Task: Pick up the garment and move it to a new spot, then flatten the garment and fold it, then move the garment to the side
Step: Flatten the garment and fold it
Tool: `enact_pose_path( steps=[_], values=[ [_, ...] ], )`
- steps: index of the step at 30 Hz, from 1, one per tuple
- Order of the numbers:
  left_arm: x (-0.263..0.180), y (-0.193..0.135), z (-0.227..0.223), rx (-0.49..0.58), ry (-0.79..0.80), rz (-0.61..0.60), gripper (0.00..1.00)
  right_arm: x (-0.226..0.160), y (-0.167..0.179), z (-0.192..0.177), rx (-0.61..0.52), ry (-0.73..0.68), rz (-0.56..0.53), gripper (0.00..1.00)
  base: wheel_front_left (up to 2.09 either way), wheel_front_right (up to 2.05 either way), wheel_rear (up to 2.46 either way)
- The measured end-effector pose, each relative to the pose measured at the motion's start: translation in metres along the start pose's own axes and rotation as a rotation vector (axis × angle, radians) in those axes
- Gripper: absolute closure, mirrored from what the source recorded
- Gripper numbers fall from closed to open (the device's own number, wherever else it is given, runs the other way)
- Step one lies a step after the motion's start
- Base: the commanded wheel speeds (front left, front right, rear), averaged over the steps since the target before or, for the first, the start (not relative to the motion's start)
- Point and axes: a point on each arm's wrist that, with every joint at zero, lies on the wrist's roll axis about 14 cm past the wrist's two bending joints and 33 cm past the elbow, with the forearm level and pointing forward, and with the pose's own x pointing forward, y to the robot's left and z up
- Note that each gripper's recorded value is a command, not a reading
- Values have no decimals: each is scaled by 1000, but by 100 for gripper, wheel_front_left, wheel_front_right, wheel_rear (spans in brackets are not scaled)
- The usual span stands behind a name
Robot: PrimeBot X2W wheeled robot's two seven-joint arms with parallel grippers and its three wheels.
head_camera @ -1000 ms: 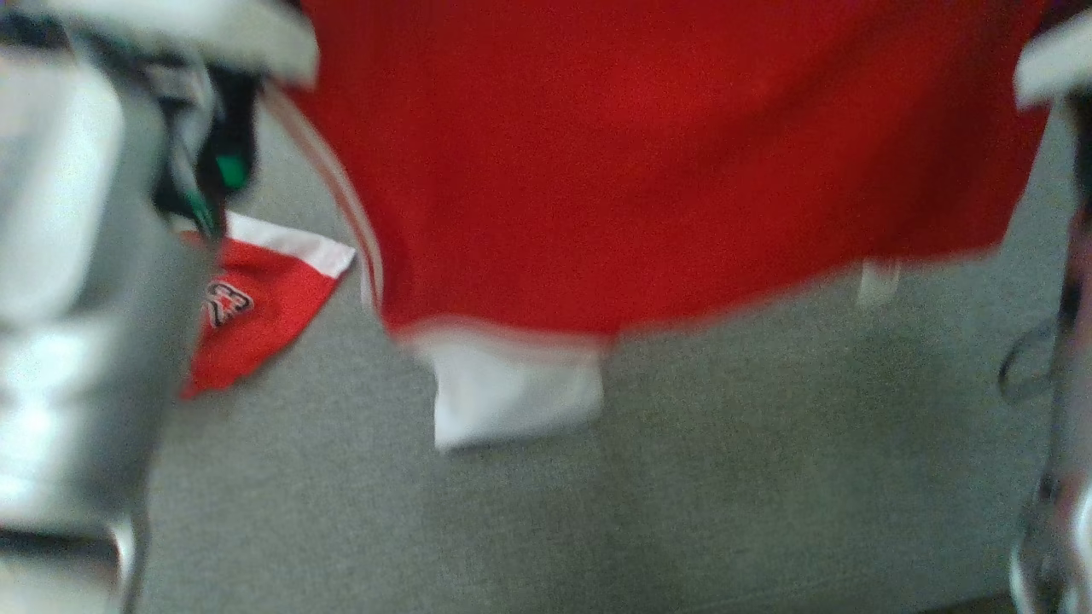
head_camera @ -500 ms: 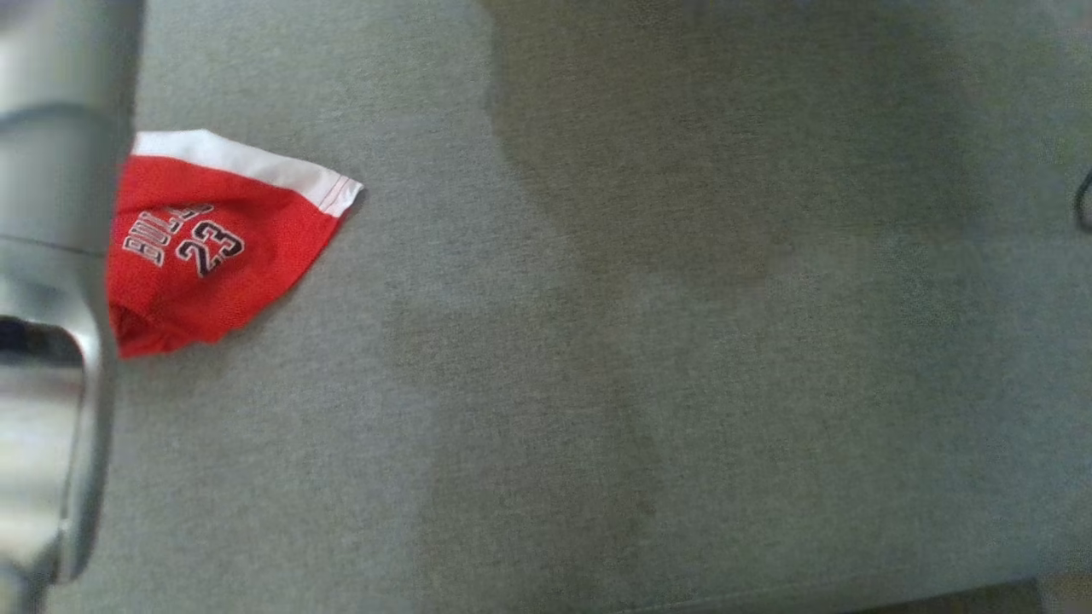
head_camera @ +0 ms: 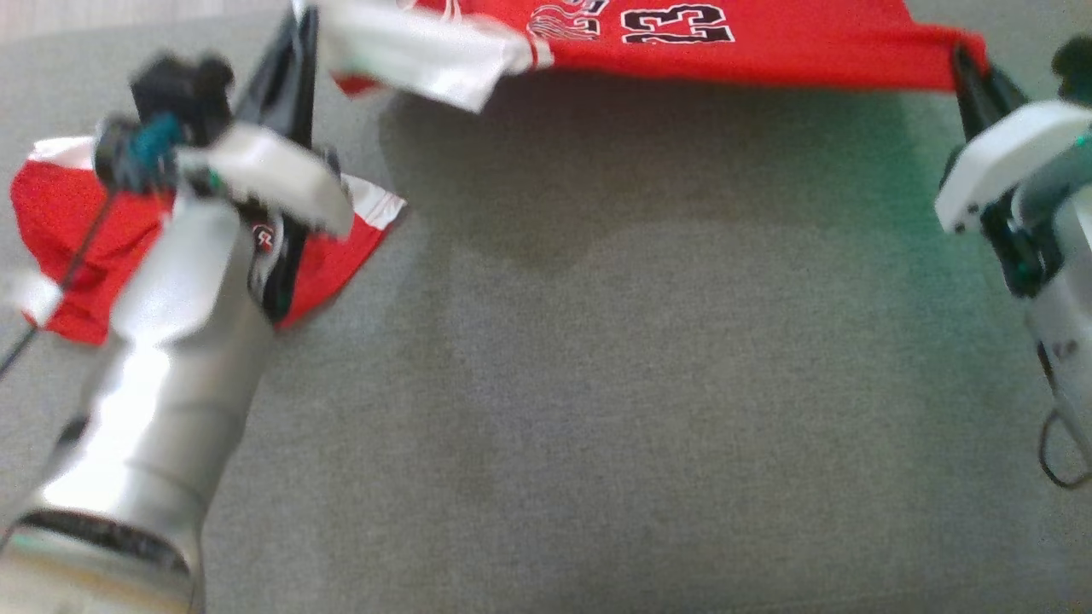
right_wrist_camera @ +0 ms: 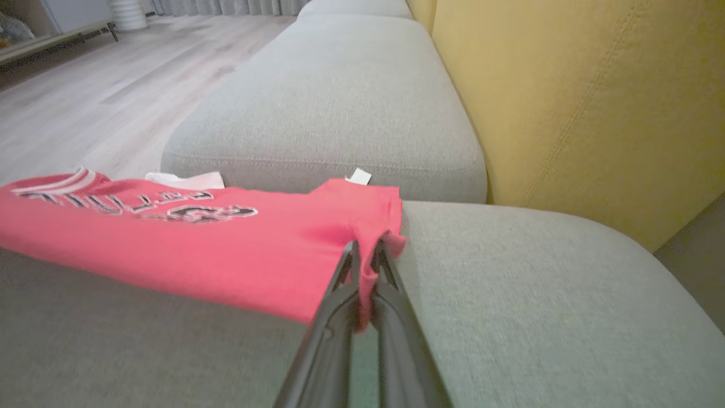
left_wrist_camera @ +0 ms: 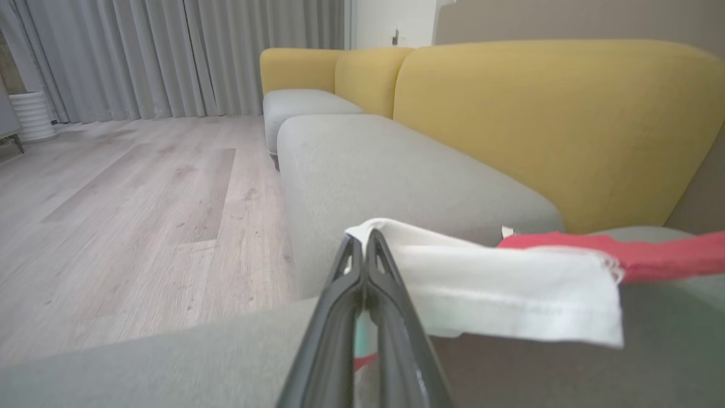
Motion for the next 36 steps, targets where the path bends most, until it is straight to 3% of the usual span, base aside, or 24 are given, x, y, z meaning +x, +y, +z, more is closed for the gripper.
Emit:
enact_pose_path(
  steps=[7,14,28,36],
  values=[
    [-54,-16,-46,33,166,-59,100,-40,-22,-13,-64,83,3,100,0,0,0],
    [-100,-40,-61,32,267,-152,100,-78,-26,-34,-95,189,37,100,0,0,0],
    [-200,-108,-62,-28,411,-320,100,-164,-29,-84,-50,368,90,100,0,0,0],
    [-213,-125,-50,-55,401,-344,100,-175,-24,-90,-1,362,114,100,0,0,0]
  ],
)
